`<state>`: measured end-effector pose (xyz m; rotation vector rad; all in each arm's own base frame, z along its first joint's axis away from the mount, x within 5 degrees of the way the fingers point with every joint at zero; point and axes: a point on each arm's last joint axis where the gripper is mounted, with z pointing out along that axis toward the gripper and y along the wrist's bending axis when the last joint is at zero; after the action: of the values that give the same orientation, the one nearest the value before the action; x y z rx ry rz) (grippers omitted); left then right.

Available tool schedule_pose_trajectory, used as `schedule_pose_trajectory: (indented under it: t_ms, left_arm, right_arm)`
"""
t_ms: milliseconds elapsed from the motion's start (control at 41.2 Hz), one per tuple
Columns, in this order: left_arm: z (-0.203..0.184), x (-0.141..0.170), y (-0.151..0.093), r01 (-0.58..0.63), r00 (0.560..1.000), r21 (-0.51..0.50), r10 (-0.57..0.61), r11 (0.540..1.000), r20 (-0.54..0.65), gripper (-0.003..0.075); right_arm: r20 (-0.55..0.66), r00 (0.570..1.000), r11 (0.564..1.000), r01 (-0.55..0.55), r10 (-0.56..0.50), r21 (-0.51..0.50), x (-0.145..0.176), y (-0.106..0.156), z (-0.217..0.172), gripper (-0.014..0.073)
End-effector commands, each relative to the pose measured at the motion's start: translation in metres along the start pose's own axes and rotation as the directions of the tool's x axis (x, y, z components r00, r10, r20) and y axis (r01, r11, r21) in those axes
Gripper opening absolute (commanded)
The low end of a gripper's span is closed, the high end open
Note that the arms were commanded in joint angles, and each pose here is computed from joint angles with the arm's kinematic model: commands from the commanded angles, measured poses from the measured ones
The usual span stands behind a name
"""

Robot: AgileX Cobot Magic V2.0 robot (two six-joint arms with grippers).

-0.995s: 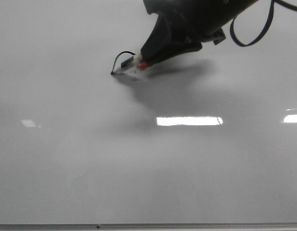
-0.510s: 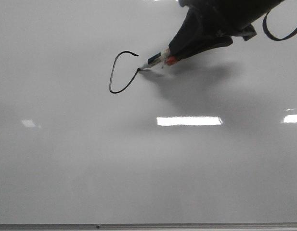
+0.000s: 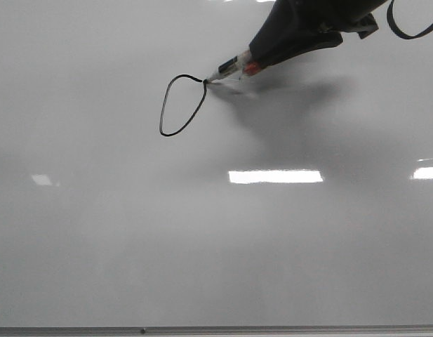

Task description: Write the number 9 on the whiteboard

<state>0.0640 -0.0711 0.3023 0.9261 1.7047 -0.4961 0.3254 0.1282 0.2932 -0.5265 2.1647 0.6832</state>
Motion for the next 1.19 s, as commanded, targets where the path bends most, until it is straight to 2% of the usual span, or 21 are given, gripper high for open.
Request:
schedule_pose_trajectory:
  t_ms: [0, 121, 243, 437, 582, 728, 849, 946, 1068, 1165]
  left_arm:
    - [-0.004, -0.014, 0.004, 0.031, 0.996, -0.038, -0.027, 0.999, 0.087, -0.0019]
    - [-0.004, -0.014, 0.004, 0.031, 0.996, -0.038, -0.027, 0.999, 0.087, -0.0019]
    - [-0.004, -0.014, 0.004, 0.031, 0.996, -0.038, -0.027, 0.999, 0.087, -0.0019]
    - [-0.004, -0.014, 0.004, 0.031, 0.996, -0.038, -0.027, 0.999, 0.087, -0.0019]
    - [-0.004, -0.014, 0.004, 0.031, 0.996, -0.038, -0.027, 0.999, 0.087, -0.0019]
    - [-0.004, -0.014, 0.004, 0.033, 0.996, -0.036, -0.03, 0.999, 0.087, -0.0019]
    - [-0.001, -0.013, 0.004, 0.016, 0.998, -0.025, -0.014, 1.0, 0.054, -0.0015]
    - [0.01, -0.017, 0.008, -0.027, 0.999, 0.0, 0.027, 1.0, -0.039, 0.0049]
    - [0.034, -0.029, 0.015, -0.131, 0.984, 0.051, 0.136, 0.99, -0.114, 0.0235]
    - [0.057, -0.038, 0.018, -0.238, 0.953, 0.13, 0.257, 0.963, -0.161, 0.0393]
  right_arm:
    - [0.099, 0.995, 0.999, 0.006, -0.01, 0.035, -0.019, 0.002, -0.017, -0.0058]
    - [0.033, 0.999, 1.0, 0.021, -0.022, 0.015, -0.01, 0.001, -0.008, -0.0058]
    - [-0.083, 0.996, 0.999, 0.019, -0.015, 0.036, 0.014, -0.005, 0.01, -0.0058]
    - [-0.247, 0.969, 0.997, 0.007, 0.012, 0.076, 0.069, -0.009, 0.043, -0.0058]
    - [-0.305, 0.952, 0.999, 0.016, -0.002, 0.042, 0.083, 0.0, 0.057, -0.0058]
    - [-0.279, 0.954, 0.993, 0.098, -0.112, -0.065, 0.07, 0.03, 0.037, -0.0058]
    - [-0.196, 0.937, 0.949, 0.255, -0.289, -0.183, 0.051, 0.064, 0.006, -0.0058]
    - [-0.122, 0.884, 0.876, 0.414, -0.452, -0.247, 0.034, 0.087, -0.017, -0.0058]
    - [-0.088, 0.803, 0.786, 0.544, -0.589, -0.294, 0.024, 0.106, -0.033, -0.0058]
    - [-0.074, 0.755, 0.732, 0.6, -0.651, -0.322, 0.02, 0.118, -0.04, -0.0058]
